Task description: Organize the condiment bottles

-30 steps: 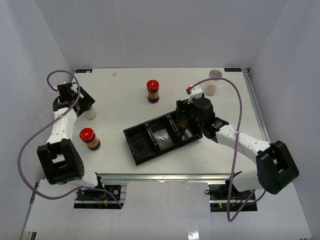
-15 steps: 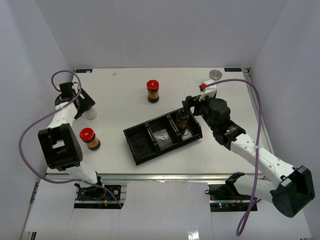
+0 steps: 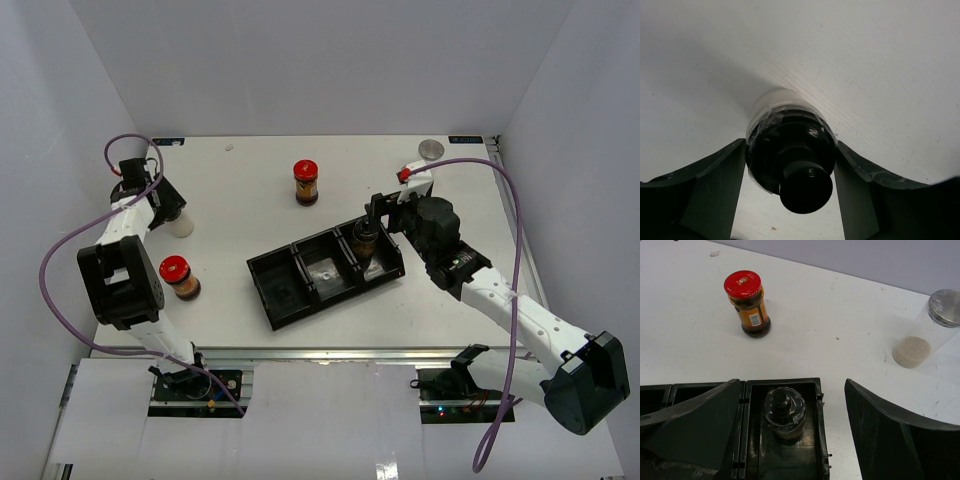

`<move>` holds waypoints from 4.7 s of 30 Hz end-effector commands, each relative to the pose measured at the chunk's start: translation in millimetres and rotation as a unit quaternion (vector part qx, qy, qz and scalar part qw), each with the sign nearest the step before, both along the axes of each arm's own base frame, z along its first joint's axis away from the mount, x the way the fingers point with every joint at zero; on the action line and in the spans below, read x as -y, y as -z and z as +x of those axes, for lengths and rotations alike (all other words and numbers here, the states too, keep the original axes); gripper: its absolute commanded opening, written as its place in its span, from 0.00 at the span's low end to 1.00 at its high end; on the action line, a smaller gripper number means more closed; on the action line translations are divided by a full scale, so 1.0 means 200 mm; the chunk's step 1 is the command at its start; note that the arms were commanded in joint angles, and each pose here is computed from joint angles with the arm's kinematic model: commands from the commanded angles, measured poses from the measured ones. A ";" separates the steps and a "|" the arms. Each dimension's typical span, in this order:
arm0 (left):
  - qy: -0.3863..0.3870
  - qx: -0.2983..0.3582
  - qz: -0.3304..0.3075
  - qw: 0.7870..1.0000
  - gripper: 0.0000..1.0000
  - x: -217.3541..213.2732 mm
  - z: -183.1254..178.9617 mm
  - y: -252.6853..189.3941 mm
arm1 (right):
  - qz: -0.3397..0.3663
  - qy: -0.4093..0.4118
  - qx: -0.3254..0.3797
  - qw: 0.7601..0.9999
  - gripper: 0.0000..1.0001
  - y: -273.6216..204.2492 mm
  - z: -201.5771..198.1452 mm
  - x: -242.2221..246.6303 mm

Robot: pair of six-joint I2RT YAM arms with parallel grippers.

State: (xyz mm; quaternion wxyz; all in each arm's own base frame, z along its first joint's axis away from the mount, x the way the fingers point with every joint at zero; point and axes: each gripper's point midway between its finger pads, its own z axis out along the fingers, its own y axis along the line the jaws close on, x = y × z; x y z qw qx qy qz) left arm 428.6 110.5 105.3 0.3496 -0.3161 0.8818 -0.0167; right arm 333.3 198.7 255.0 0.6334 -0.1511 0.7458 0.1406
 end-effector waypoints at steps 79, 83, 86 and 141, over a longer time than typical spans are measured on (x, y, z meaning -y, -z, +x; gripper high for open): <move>0.538 0.117 0.102 0.828 0.00 2.70 -0.73 -0.57 | 0.227 0.340 0.126 0.904 0.90 -0.70 -0.53 1.03; 0.543 0.109 0.105 0.826 0.00 2.75 -0.71 -0.51 | 0.227 0.337 0.131 0.904 0.90 -0.70 -0.54 1.03; 0.539 0.104 0.111 0.829 0.00 2.76 -0.69 -0.47 | 0.220 0.334 0.130 0.907 0.90 -0.69 -0.54 1.03; 0.157 0.069 0.082 0.982 0.95 1.44 -0.69 -0.95 | 0.150 0.216 0.046 0.964 0.90 -0.51 -0.37 0.71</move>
